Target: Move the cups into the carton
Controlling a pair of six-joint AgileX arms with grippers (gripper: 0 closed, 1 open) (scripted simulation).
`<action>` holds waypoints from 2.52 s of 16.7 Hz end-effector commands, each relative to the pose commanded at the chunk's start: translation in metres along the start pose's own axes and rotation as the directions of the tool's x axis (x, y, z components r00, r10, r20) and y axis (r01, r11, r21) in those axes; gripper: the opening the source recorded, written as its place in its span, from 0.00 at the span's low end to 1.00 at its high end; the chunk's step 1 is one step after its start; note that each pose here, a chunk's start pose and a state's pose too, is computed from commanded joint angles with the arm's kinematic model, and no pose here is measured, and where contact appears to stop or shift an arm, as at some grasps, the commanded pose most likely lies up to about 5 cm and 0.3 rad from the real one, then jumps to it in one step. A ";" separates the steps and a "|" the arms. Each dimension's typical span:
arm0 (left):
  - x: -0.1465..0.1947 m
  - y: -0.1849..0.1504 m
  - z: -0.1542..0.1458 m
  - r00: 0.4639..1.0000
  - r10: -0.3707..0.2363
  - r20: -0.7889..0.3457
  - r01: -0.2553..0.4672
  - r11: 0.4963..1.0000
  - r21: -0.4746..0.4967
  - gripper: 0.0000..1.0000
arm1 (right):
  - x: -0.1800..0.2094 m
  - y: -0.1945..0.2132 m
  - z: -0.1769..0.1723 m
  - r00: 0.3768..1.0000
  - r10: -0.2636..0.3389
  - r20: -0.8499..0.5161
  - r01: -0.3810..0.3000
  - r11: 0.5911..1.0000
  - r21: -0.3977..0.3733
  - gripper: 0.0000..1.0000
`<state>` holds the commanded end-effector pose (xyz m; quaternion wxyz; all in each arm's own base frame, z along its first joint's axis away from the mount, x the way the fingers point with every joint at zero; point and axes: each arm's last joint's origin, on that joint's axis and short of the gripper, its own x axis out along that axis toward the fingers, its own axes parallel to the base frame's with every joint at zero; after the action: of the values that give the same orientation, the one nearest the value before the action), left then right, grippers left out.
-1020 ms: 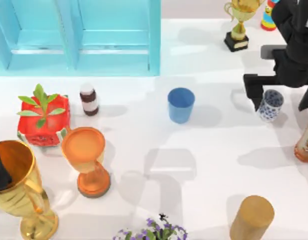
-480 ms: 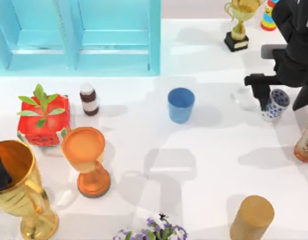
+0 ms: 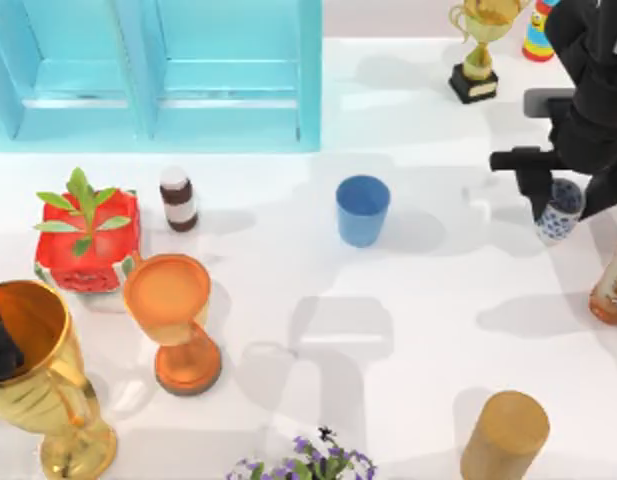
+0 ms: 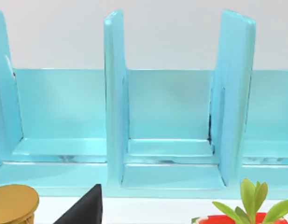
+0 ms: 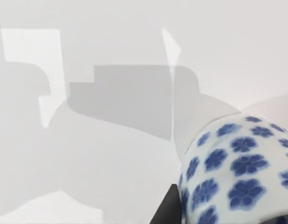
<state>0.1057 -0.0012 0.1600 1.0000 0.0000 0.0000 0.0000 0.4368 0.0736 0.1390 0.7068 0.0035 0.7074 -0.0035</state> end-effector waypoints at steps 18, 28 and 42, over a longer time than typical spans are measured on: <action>0.000 0.000 0.000 1.000 0.000 0.000 0.000 1.000 0.000 1.00 | -0.064 -0.001 0.003 0.999 0.006 0.050 -0.004 0.999 -0.049 0.00; 0.000 0.000 0.000 1.000 0.000 0.000 0.000 1.000 0.000 1.00 | -0.100 -0.099 0.000 1.000 0.000 -0.001 0.000 1.000 -0.001 0.00; 0.000 0.000 0.000 1.000 0.000 0.000 0.000 1.000 0.000 1.00 | -0.141 -0.210 -0.154 1.000 0.011 -0.010 -0.011 1.000 0.000 0.00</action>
<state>0.1057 -0.0012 0.1600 1.0000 0.0000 0.0000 0.0000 0.2809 -0.1352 0.2799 0.7032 0.0074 0.7110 0.0005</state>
